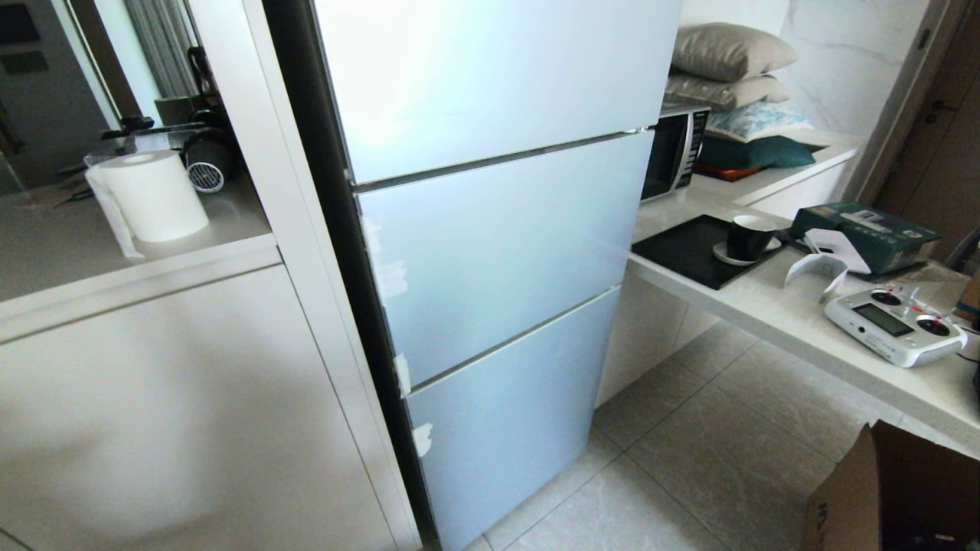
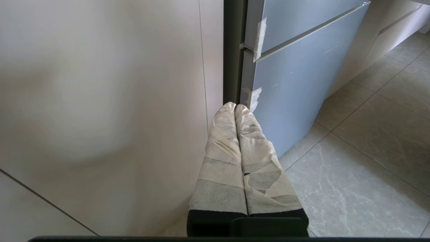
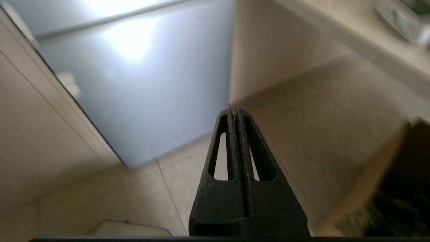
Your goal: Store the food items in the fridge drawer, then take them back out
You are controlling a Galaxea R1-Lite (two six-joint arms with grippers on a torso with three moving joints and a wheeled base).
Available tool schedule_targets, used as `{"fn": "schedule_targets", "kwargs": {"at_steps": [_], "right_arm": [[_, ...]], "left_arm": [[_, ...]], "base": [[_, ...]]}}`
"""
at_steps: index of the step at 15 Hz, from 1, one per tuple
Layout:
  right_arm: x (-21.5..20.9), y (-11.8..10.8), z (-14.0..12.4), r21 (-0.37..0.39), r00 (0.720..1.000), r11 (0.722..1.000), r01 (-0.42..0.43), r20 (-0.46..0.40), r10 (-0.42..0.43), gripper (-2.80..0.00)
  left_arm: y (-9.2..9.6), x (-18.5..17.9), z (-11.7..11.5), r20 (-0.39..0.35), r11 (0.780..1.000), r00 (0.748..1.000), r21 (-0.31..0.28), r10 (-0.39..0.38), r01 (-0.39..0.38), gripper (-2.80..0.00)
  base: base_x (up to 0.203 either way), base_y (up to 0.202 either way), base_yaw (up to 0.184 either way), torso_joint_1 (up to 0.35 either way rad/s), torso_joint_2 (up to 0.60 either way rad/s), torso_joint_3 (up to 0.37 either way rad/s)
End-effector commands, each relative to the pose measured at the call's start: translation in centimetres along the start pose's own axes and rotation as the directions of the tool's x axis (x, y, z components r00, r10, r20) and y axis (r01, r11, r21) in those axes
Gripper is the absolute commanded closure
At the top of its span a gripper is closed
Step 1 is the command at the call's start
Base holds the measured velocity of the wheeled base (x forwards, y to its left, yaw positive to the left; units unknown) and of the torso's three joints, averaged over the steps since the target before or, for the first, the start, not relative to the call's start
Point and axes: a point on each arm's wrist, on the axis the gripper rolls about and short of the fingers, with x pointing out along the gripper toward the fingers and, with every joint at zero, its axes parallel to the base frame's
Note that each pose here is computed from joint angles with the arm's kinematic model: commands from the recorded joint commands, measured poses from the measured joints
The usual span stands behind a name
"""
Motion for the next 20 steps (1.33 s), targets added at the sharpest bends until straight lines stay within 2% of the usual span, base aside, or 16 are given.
{"fn": "schedule_targets", "kwargs": {"at_steps": [1,2,3,6,9,20], "right_arm": [[-2.3,0.2,-2.6,-0.012,0.992,0.999,0.033,0.124,-0.032,0.0],[-2.7,0.2,-3.1,-0.026,0.985,0.999,0.047,0.167,-0.042,0.0],[-2.8,0.2,-3.5,-0.048,0.983,0.996,0.072,0.172,-0.063,0.0],[-2.7,0.2,-3.9,-0.074,0.986,0.992,0.101,0.142,-0.09,0.0],[-2.7,0.1,-3.9,-0.009,0.985,0.995,0.096,0.142,-0.094,0.0],[-2.7,0.1,-3.9,-0.005,0.985,0.995,0.096,0.144,-0.094,0.0]], "left_arm": [[0.0,0.0,0.0,-0.002,1.0,1.0,0.0,0.0,0.0,0.0],[0.0,0.0,0.0,-0.002,1.0,1.0,0.0,0.0,0.0,0.0],[0.0,0.0,0.0,-0.002,1.0,1.0,0.0,0.0,0.0,0.0],[0.0,0.0,0.0,-0.002,1.0,1.0,0.0,0.0,0.0,0.0],[0.0,0.0,0.0,-0.002,1.0,1.0,0.0,0.0,0.0,0.0],[0.0,0.0,0.0,-0.002,1.0,1.0,0.002,0.0,0.0,0.0]], "base": [[0.0,0.0,0.0,0.0,0.0,0.0],[0.0,0.0,0.0,0.0,0.0,0.0],[0.0,0.0,0.0,0.0,0.0,0.0],[0.0,0.0,0.0,0.0,0.0,0.0],[0.0,0.0,0.0,0.0,0.0,0.0],[0.0,0.0,0.0,0.0,0.0,0.0]]}}
